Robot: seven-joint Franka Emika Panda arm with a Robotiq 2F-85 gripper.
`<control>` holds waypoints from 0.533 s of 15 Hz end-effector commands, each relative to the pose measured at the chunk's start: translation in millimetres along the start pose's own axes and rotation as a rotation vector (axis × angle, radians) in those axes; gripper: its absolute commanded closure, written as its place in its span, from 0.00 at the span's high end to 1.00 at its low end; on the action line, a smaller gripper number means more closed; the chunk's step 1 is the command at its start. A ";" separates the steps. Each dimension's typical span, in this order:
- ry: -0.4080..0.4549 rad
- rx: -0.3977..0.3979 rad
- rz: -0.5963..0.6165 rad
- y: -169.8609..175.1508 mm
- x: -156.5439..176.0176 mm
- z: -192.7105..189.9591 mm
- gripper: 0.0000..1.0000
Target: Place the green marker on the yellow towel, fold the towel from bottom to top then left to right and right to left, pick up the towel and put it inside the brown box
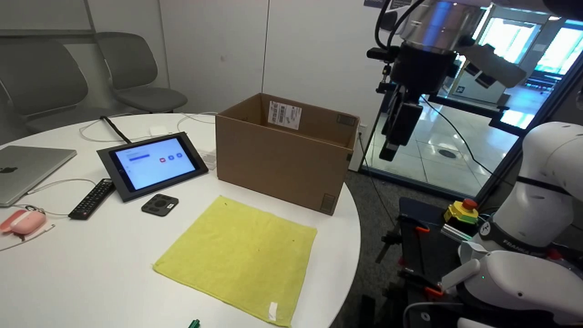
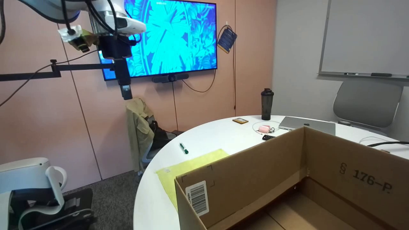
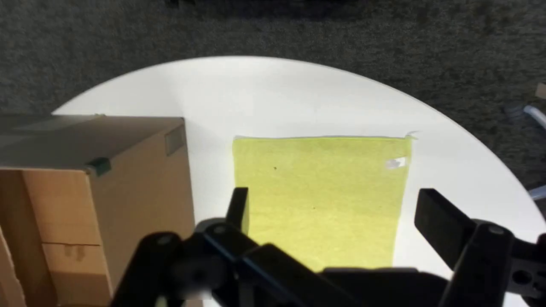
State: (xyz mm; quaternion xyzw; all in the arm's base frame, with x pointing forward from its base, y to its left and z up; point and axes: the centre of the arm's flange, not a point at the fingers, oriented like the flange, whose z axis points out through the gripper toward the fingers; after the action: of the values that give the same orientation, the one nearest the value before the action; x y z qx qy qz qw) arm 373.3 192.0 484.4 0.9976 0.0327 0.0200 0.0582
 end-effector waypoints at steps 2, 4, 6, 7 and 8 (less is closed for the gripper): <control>0.052 0.044 -0.129 -78.8 42.8 15.1 1.00; 0.064 0.065 -0.186 -110.9 49.3 24.2 1.00; 0.077 0.072 -0.248 -139.4 56.9 33.2 1.00; 0.080 0.070 -0.283 -154.5 62.1 38.9 1.00; 0.076 0.074 -0.321 -166.9 67.5 45.2 1.00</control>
State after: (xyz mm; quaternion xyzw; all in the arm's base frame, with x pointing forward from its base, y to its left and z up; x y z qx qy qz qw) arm 402.9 312.1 433.1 0.9864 0.1562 0.0432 0.0269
